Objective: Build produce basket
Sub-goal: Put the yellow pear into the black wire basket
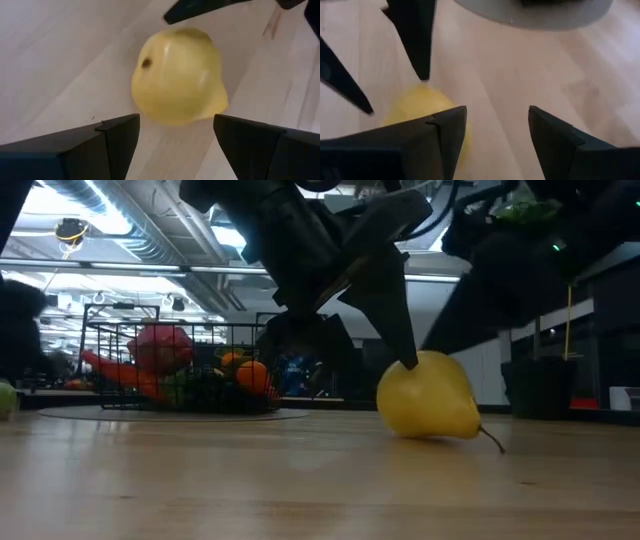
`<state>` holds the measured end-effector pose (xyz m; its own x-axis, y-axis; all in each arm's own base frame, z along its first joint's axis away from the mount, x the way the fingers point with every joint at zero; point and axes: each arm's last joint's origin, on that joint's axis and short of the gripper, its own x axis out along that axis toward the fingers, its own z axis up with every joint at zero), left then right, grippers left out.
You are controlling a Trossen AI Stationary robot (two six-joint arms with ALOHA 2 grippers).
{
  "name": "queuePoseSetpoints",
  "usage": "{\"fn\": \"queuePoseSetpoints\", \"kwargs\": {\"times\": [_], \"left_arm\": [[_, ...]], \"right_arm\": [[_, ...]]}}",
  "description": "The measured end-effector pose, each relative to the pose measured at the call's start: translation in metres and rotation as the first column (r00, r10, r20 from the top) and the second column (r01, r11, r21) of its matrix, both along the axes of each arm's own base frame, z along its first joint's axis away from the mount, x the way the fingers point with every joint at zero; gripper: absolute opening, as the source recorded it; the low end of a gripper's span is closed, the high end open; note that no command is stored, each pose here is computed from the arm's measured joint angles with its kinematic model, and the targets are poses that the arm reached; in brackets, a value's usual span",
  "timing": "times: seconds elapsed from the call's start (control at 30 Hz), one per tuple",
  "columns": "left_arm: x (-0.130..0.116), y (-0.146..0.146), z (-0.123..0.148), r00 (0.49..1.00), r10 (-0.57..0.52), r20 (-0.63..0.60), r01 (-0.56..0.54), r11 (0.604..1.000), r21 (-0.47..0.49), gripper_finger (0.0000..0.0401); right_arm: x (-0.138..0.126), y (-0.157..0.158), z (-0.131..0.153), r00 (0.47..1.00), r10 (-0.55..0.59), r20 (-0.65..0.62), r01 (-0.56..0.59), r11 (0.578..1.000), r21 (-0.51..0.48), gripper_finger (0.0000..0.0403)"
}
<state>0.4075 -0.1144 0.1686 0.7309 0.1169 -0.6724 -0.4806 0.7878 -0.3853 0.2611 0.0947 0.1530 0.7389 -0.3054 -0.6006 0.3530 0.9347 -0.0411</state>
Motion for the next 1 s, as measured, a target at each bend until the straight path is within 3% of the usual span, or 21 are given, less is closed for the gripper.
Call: {"fn": "queuePoseSetpoints", "kwargs": {"times": [0.2, 0.4, 0.6, 0.77, 0.9, 1.0], "left_arm": [[0.001, 0.001, 0.001, 1.0, 0.017, 0.017, -0.017, 1.0, 0.013, 0.0243], [-0.001, -0.003, 0.0, 0.999, -0.049, -0.009, 0.048, 0.999, -0.018, 0.0243], [-0.002, -0.006, -0.001, 0.997, -0.067, -0.026, 0.066, 0.998, -0.002, 0.0243], [-0.007, -0.015, -0.001, 0.992, -0.111, -0.052, 0.11, 0.994, -0.016, 0.0243], [-0.015, -0.022, -0.001, 0.984, -0.143, -0.103, 0.142, 0.99, -0.018, 0.0243], [-0.018, -0.028, -0.001, 0.981, -0.158, -0.11, 0.157, 0.988, -0.016, 0.0243]], "right_arm": [[0.003, -0.005, 0.012, 0.996, 0.041, -0.08, -0.048, 0.994, -0.094, 0.0202], [-0.018, -0.006, 0.014, 0.944, -0.08, -0.321, 0.054, 0.995, -0.089, 0.0202], [-0.045, 0.011, 0.003, 0.867, -0.016, -0.497, 0.033, 0.999, 0.027, 0.0202], [-0.048, 0.026, -0.008, 0.91, 0.081, -0.406, -0.039, 0.993, 0.109, 0.0202], [-0.043, 0.03, -0.011, 0.934, 0.16, -0.318, -0.125, 0.984, 0.126, 0.0202], [-0.039, 0.027, -0.012, 0.95, 0.152, -0.274, -0.123, 0.985, 0.119, 0.0202]]}}
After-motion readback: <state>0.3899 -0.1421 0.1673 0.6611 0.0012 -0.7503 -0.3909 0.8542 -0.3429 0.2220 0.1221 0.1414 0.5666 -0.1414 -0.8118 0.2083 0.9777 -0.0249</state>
